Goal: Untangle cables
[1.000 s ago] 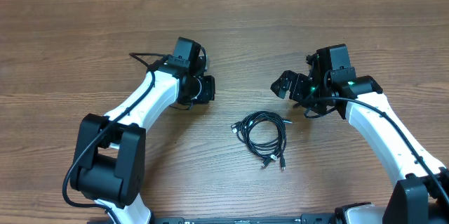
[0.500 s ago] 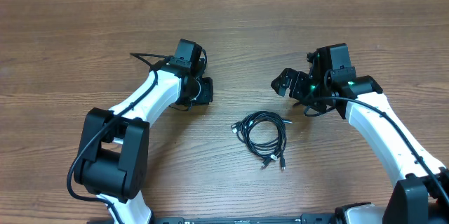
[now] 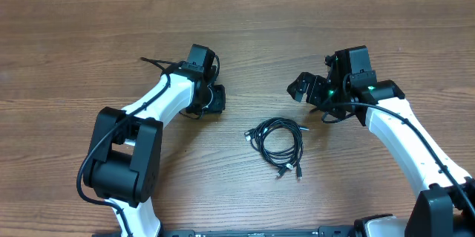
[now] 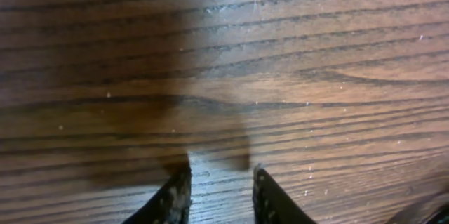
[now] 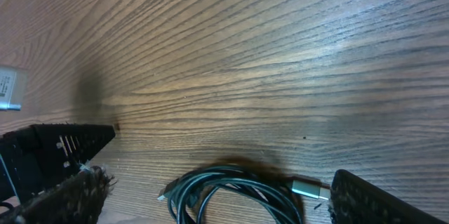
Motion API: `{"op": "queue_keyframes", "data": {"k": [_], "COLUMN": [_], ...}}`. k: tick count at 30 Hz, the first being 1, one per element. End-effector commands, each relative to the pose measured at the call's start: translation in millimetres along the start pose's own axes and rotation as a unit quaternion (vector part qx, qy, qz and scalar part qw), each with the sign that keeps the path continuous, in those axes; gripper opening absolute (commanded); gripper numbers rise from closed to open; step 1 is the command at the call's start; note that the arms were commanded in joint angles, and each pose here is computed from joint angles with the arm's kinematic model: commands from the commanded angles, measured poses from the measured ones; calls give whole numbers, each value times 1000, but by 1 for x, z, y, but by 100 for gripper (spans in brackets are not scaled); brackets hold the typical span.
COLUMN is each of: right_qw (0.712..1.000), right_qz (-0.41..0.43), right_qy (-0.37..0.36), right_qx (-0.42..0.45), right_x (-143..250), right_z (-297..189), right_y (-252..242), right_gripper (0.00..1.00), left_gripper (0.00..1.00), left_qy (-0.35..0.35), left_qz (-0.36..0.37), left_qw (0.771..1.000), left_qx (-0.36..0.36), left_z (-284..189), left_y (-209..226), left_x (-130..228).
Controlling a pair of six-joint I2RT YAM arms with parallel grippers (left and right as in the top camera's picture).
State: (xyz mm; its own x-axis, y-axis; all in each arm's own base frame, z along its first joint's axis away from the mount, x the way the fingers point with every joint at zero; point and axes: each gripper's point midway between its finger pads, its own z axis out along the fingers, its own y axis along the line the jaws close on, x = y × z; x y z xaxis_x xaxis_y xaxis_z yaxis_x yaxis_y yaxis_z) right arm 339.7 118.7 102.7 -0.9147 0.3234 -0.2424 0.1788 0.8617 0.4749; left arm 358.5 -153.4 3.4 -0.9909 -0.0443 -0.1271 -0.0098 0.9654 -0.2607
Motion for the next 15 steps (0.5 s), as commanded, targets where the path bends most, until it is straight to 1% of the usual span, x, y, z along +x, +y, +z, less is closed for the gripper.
{"op": "queue_keyframes", "data": {"k": [1, 2, 3, 5, 6, 8, 15], "right_qw": [1000, 1000, 1000, 1000, 1000, 1000, 1000], "right_qz": [-2, -2, -2, -2, -2, -2, -2], "right_qy": [-14, -14, -14, -14, -14, -14, -18], "right_qx": [1, 1, 1, 1, 1, 1, 6], "right_x": [-8, -8, -8, -8, -8, -8, -9], "right_z": [-4, -4, -4, -4, -4, -4, -4], "right_y": [2, 2, 2, 2, 2, 2, 0], "right_gripper": [100, 100, 100, 100, 100, 100, 100], "left_gripper": [37, 39, 40, 40, 37, 37, 40], "left_qy": [4, 4, 4, 4, 4, 4, 1], "left_qz": [-7, -7, -7, -7, -7, -7, -10], "left_qw": [1000, 1000, 1000, 1000, 1000, 1000, 1000], "left_qx": [-7, -7, -7, -7, -7, -7, -6], "left_z": [5, 5, 5, 5, 6, 5, 6], "left_y": [1, 1, 1, 1, 0, 1, 0], "left_x": [1, 1, 1, 1, 1, 0, -1]}}
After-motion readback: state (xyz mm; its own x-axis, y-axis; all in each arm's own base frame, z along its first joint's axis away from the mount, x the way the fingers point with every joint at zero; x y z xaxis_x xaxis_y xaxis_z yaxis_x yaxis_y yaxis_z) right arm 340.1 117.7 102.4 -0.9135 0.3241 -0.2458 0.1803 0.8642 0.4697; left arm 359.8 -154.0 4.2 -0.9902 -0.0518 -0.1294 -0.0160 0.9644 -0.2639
